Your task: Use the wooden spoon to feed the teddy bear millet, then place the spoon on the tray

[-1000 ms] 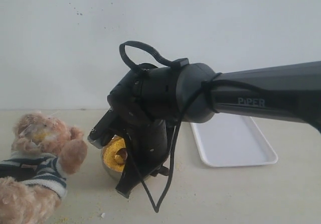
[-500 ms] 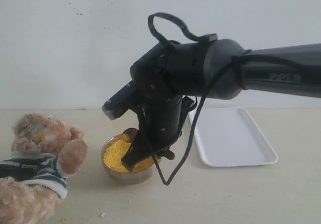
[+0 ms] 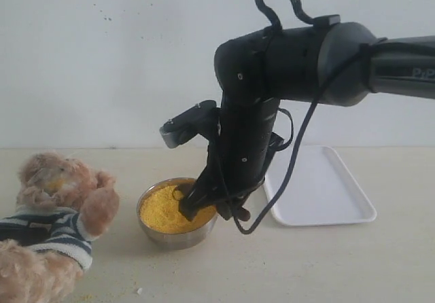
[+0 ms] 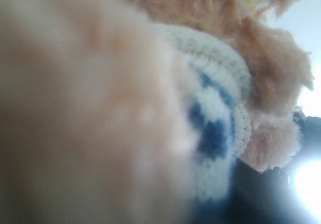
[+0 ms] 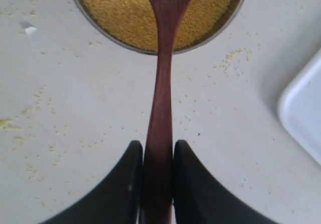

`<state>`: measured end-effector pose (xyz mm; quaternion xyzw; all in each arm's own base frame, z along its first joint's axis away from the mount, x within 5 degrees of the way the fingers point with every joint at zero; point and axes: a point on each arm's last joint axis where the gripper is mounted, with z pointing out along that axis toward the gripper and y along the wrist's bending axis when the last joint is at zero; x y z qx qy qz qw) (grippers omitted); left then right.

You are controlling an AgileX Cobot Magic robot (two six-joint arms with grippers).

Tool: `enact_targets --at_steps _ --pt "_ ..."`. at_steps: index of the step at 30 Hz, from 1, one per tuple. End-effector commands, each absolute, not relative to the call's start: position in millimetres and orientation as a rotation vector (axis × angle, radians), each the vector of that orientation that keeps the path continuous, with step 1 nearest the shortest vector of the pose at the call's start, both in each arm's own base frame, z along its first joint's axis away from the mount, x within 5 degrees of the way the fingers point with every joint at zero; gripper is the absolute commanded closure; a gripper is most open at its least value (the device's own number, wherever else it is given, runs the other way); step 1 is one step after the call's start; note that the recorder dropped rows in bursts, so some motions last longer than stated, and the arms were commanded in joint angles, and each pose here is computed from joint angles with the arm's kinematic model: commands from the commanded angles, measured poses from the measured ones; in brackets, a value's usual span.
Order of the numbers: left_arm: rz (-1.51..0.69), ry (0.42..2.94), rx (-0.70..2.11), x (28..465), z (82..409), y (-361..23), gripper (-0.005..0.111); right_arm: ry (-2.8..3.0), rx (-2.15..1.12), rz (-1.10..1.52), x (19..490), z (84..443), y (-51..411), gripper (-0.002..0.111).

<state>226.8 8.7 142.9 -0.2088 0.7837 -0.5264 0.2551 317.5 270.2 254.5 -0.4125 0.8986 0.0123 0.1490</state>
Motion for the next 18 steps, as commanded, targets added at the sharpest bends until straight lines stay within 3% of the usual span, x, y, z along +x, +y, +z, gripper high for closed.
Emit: enact_targets --at_steps 1,9,18 --pt "-1.486 2.103 -0.572 222 145 5 0.103 2.53 -1.153 0.148 310 280 269 0.109" --pt "-1.573 2.176 -0.625 207 139 -3 0.103 2.491 -1.189 0.145 294 313 255 0.109" --pt "-1.567 2.178 -0.607 206 138 -3 0.103 2.526 -1.209 0.175 288 315 253 0.109"
